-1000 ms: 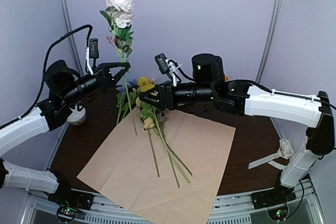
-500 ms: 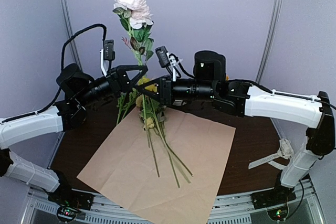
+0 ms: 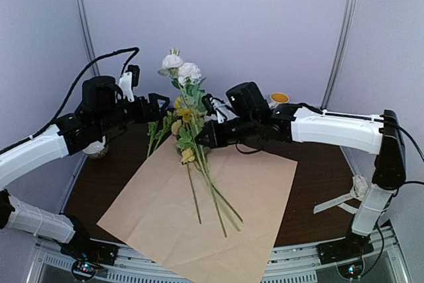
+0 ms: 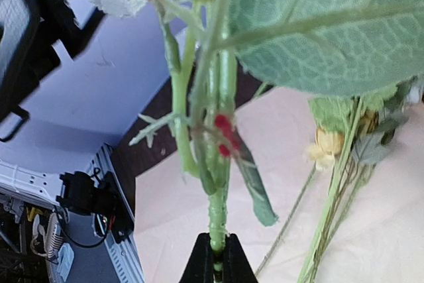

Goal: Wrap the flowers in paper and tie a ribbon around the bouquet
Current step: Place the fake flower on the flattened wrapping paper.

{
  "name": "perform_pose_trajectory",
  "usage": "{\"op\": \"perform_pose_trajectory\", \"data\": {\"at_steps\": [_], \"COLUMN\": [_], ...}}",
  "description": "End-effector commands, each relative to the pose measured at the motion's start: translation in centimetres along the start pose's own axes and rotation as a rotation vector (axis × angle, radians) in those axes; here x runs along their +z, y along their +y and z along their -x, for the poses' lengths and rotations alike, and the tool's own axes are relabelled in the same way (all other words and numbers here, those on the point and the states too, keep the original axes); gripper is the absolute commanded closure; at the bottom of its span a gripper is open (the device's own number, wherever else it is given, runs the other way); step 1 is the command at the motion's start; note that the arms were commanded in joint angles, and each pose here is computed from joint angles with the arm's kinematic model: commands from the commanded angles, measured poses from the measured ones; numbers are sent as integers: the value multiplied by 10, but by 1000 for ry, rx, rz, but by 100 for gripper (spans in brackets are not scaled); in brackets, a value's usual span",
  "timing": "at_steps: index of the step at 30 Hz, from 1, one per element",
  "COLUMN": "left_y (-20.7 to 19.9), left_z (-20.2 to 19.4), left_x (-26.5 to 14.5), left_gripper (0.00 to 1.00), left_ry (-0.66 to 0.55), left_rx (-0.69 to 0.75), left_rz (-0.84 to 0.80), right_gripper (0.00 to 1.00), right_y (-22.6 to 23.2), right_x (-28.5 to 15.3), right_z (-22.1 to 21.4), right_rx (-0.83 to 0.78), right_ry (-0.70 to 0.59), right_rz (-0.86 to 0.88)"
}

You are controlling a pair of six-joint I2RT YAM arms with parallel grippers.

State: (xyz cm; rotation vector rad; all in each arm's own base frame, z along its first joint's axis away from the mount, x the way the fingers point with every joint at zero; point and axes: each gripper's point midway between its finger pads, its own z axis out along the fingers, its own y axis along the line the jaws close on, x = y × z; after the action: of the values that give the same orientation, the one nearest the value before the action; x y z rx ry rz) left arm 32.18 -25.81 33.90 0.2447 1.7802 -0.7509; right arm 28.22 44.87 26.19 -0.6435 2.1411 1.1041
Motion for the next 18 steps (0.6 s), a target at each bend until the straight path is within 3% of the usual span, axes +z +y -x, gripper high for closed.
{"op": "perform_pose_trajectory", "data": {"at_steps": [1, 6, 13, 18], "left_y": [106, 166, 200, 224], "left_z": [-38, -76, -116, -141], "left_x": [-19, -23, -13, 0], "left_gripper": [9, 10, 10, 15], "left_ry": [154, 289, 442, 548], "left_rx": [75, 20, 51, 49], "left_rz": [432, 578, 651, 670], "right_gripper": [100, 100, 99, 74], "right_y": [-37, -54, -81, -97], "right_x": [24, 55, 79, 83], "right_z": [-62, -90, -102, -104], "right_rx": [122, 181, 165, 170], "right_ry": [207, 308, 356, 382], "right_rz": [-113, -143, -241, -304]}}
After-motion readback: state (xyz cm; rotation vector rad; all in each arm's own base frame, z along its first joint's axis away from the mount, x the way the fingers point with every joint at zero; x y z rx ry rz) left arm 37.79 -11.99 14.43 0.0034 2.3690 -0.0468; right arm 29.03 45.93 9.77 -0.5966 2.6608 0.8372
